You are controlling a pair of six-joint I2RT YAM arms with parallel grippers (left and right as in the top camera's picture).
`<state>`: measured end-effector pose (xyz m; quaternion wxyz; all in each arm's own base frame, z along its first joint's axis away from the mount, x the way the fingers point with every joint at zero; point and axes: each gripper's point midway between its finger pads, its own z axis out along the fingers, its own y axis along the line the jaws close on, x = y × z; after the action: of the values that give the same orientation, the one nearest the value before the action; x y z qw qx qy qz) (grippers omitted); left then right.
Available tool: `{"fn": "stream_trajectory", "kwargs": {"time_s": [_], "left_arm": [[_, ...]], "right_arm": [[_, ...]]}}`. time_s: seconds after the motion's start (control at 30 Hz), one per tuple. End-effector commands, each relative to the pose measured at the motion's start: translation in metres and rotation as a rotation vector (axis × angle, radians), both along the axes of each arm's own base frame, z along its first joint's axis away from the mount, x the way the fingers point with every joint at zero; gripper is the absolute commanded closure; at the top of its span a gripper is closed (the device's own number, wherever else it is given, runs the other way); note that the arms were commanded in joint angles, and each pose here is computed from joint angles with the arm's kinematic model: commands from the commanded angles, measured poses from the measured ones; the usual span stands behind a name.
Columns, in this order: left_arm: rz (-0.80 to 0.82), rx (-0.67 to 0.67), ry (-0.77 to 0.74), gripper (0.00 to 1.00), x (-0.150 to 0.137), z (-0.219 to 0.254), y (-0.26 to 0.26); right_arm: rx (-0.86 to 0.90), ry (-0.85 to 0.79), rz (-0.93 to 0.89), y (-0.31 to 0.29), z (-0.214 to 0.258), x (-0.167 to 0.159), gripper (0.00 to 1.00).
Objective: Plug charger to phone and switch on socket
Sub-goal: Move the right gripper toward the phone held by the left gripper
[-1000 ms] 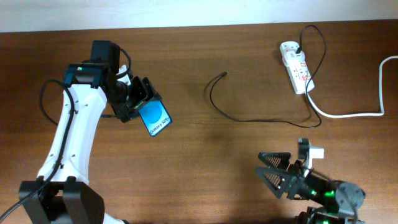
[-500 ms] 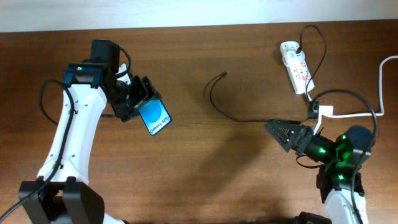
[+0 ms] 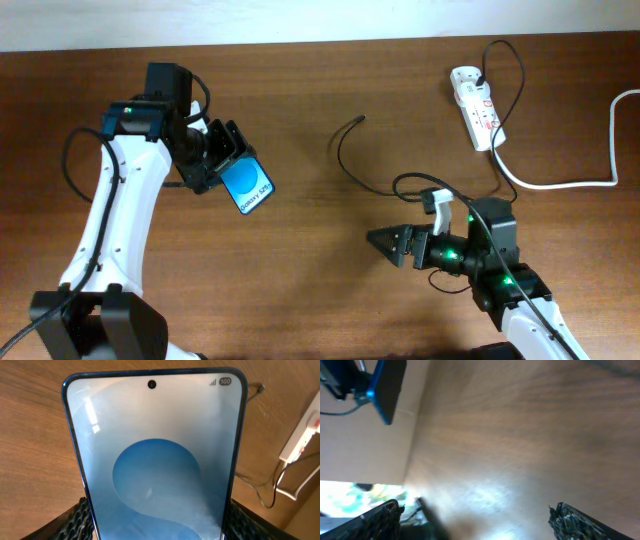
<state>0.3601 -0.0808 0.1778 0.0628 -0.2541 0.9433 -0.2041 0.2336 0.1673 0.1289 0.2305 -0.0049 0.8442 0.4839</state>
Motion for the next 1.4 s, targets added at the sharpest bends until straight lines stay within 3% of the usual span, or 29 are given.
{"fn": "stream_trajectory", "kwargs": {"time_s": [0.0,0.07,0.2,0.43,0.5,0.63,0.73,0.93,1.1,1.37], "left_arm": [[0.108,-0.01,-0.024,0.67,0.005,0.017,0.004],[0.136,-0.019,-0.015,0.67,0.006,0.017,0.004],[0.147,0.001,-0.007,0.66,0.004,0.016,-0.011],[0.222,-0.005,0.029,0.65,-0.003,0.015,-0.042],[0.205,-0.011,0.021,0.65,-0.003,0.016,-0.051],[0.207,-0.026,0.016,0.64,-0.003,0.018,-0.063],[0.195,-0.028,0.011,0.64,-0.004,0.018,-0.067],[0.195,-0.03,0.008,0.63,-0.003,0.018,-0.067],[0.195,-0.03,0.008,0.64,-0.003,0.018,-0.068],[0.138,-0.04,-0.016,0.63,-0.007,0.021,-0.089]], "right_arm": [[0.084,0.061,0.045,0.019,0.018,-0.008,0.02],[0.1,-0.015,0.063,0.025,0.03,-0.003,0.02],[0.17,-0.367,0.132,0.052,0.088,0.008,0.05],[0.097,-0.473,-0.033,0.089,0.084,0.03,0.02],[0.076,-0.477,-0.088,0.094,0.078,0.038,0.02],[0.1,-0.33,-0.241,0.088,0.057,0.058,0.01],[0.16,-0.379,-0.25,0.094,0.067,0.066,0.01],[0.192,-0.286,-0.275,0.099,0.048,0.072,0.19],[0.242,-0.311,-0.281,0.1,0.061,0.074,0.27],[0.244,-0.309,-0.27,0.104,0.061,0.071,0.28]]}}
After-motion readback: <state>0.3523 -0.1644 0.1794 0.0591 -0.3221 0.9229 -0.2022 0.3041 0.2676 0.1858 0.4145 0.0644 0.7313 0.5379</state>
